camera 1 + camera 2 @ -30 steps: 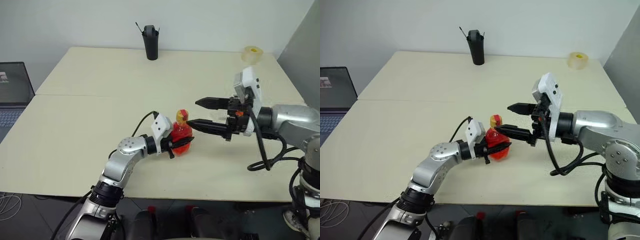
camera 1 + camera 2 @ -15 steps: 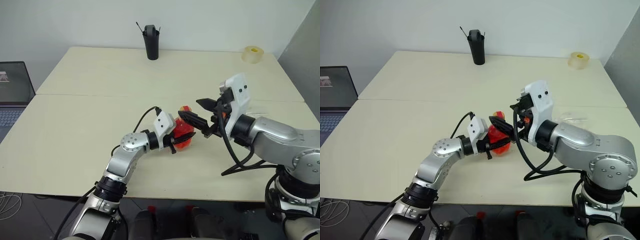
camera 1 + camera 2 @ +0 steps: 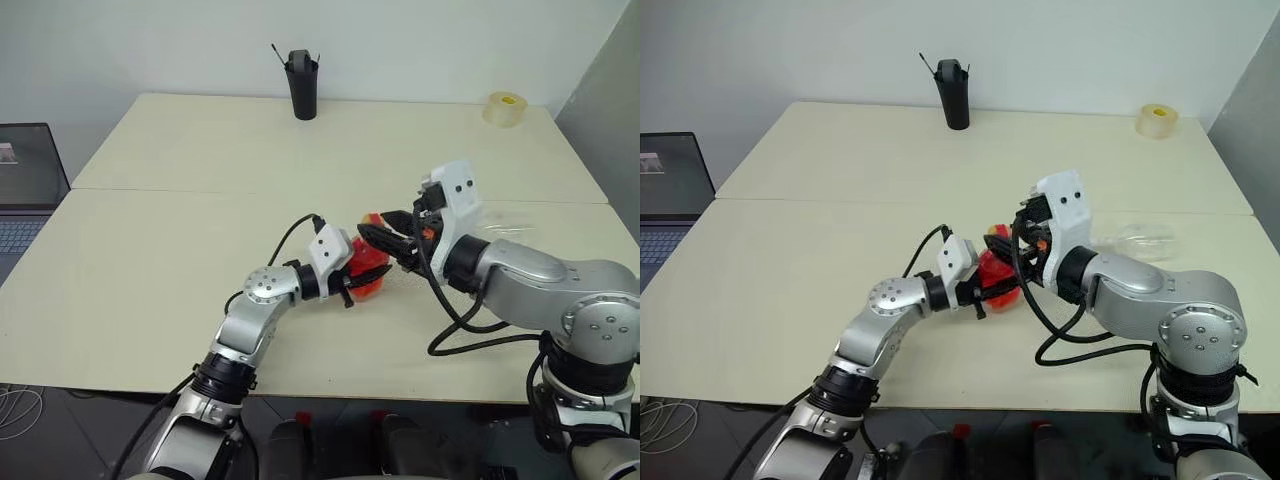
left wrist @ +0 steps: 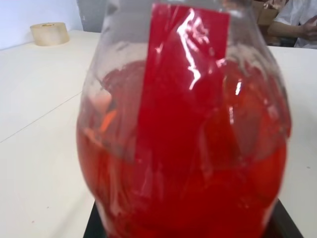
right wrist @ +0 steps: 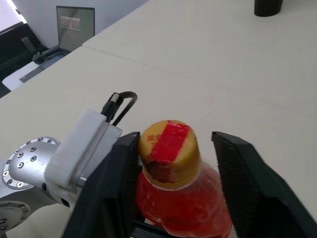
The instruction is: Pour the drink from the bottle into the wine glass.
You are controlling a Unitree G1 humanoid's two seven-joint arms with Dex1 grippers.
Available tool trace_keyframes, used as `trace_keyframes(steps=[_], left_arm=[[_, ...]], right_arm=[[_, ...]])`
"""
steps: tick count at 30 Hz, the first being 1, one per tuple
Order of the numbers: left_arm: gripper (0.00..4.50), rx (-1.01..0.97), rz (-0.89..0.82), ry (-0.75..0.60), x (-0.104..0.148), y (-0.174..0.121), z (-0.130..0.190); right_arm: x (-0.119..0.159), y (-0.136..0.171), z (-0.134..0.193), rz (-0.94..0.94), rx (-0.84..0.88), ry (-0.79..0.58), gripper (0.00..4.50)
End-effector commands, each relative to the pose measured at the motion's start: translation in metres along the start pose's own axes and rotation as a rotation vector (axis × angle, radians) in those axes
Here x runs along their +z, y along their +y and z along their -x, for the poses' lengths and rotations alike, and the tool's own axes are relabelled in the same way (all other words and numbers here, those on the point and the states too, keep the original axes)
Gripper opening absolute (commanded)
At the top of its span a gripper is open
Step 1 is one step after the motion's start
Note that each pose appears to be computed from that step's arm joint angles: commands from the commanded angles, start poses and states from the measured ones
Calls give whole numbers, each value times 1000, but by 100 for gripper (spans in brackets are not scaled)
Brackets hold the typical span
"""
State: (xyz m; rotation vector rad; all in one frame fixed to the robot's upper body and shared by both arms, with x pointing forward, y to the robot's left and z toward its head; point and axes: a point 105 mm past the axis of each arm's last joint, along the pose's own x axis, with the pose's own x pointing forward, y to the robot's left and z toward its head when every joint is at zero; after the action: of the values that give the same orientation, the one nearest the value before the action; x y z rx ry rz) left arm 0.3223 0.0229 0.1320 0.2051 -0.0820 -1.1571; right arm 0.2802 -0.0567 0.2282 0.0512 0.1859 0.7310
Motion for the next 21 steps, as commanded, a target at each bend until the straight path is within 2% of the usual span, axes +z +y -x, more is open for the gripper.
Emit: trace_keyframes(steps=[1, 5, 8, 9, 10, 16, 21], left_arm=[[127, -2, -56, -66, 20, 0, -1], [126, -4, -57, -65, 20, 0, -1], [125, -16, -54, -63, 20, -2, -2], [124, -27, -56, -59, 19, -4, -2], [124, -45, -65, -52, 18, -6, -3], [122, -110, -90, -64, 25, -16, -13], [121, -121, -80, -73, 26, -20, -16]], right_arm=[[14, -4, 4, 10, -20, -60, 126], [22, 0, 4, 60, 55, -69, 126], [14, 40, 24, 121, 514, -6, 126], [5, 47, 33, 148, 650, 43, 126], [1, 41, 32, 176, 710, 69, 126], [-2, 8, 2, 377, 848, 147, 126], [-1, -5, -7, 402, 871, 175, 126]])
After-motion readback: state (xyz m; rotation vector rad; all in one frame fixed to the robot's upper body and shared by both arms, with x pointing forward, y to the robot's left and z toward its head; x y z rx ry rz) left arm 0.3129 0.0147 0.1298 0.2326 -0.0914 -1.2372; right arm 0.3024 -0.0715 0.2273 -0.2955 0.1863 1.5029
